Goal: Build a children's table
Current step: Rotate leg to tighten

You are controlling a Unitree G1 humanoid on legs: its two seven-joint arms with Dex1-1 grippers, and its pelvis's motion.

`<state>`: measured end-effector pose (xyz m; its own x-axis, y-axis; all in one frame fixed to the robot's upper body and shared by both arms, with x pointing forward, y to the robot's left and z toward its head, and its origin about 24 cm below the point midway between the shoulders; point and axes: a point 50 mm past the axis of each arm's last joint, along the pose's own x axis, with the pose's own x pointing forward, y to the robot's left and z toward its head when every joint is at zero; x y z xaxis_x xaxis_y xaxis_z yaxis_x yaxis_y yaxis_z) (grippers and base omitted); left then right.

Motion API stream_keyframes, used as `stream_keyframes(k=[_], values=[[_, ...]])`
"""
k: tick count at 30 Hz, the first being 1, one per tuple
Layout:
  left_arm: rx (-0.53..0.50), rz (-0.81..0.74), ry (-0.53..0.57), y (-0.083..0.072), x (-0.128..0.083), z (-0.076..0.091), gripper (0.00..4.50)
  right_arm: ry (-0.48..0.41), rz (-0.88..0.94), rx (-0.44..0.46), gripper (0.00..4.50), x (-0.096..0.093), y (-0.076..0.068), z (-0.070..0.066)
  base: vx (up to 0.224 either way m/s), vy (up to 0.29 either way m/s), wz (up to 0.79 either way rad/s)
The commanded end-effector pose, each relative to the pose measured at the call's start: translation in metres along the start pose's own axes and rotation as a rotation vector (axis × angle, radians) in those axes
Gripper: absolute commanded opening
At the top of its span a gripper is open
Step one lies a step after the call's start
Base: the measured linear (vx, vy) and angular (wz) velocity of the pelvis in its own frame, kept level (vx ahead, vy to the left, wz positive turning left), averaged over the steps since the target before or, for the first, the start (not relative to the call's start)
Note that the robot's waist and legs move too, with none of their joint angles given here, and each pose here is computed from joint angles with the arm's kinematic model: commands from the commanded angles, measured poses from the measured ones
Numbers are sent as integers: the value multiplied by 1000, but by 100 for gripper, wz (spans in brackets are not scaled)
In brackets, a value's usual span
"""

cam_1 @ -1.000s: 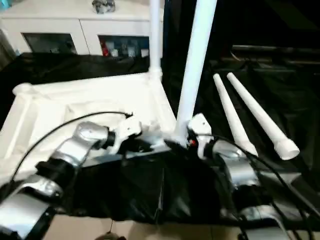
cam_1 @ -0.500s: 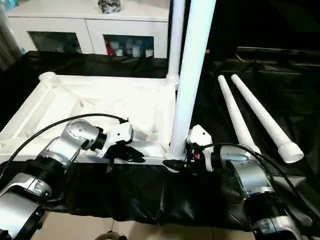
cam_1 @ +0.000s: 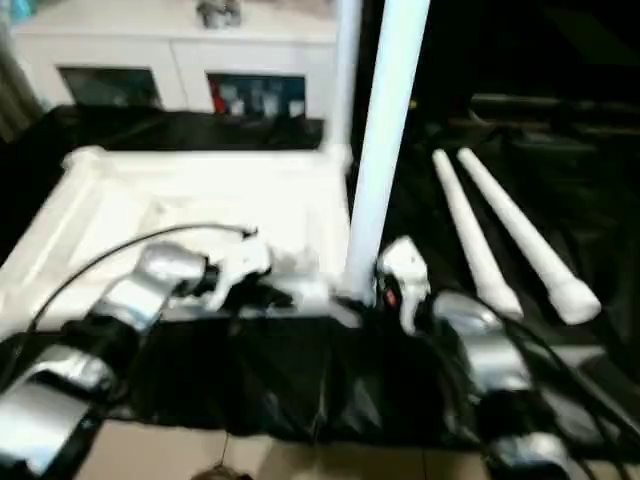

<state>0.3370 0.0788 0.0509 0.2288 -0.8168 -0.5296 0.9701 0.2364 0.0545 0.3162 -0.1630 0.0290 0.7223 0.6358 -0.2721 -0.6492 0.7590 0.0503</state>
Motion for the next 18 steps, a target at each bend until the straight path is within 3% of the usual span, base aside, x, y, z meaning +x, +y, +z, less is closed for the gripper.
stream_keyframes(k=[1, 6, 9, 10, 11, 15, 18], values=[[21, 13, -54, -7, 22, 23, 0, 12, -7, 54, 274, 21, 19, -7, 0, 0, 0], [-8, 112, -61, -11, 43, 37, 0, 14, -213, 148, 274, 42, 23, -7, 0, 0, 0], [-9, 132, -65, -15, 52, 41, 0, 8, -251, 150, 274, 52, 29, -5, 0, 0, 0], [-4, 124, -66, -17, 53, 42, 0, -2, -246, 150, 330, 54, 30, -3, 0, 0, 0], [1, 111, -68, -19, 54, 41, 0, -12, -238, 153, 344, 56, 31, -2, 0, 0, 0], [17, 85, -70, -19, 49, 36, 0, -14, -225, 115, 380, 54, 29, 1, 0, 0, 0], [28, 56, -67, -17, 41, 27, 0, -21, -225, 75, 398, 48, 18, 2, 0, 0, 0]])
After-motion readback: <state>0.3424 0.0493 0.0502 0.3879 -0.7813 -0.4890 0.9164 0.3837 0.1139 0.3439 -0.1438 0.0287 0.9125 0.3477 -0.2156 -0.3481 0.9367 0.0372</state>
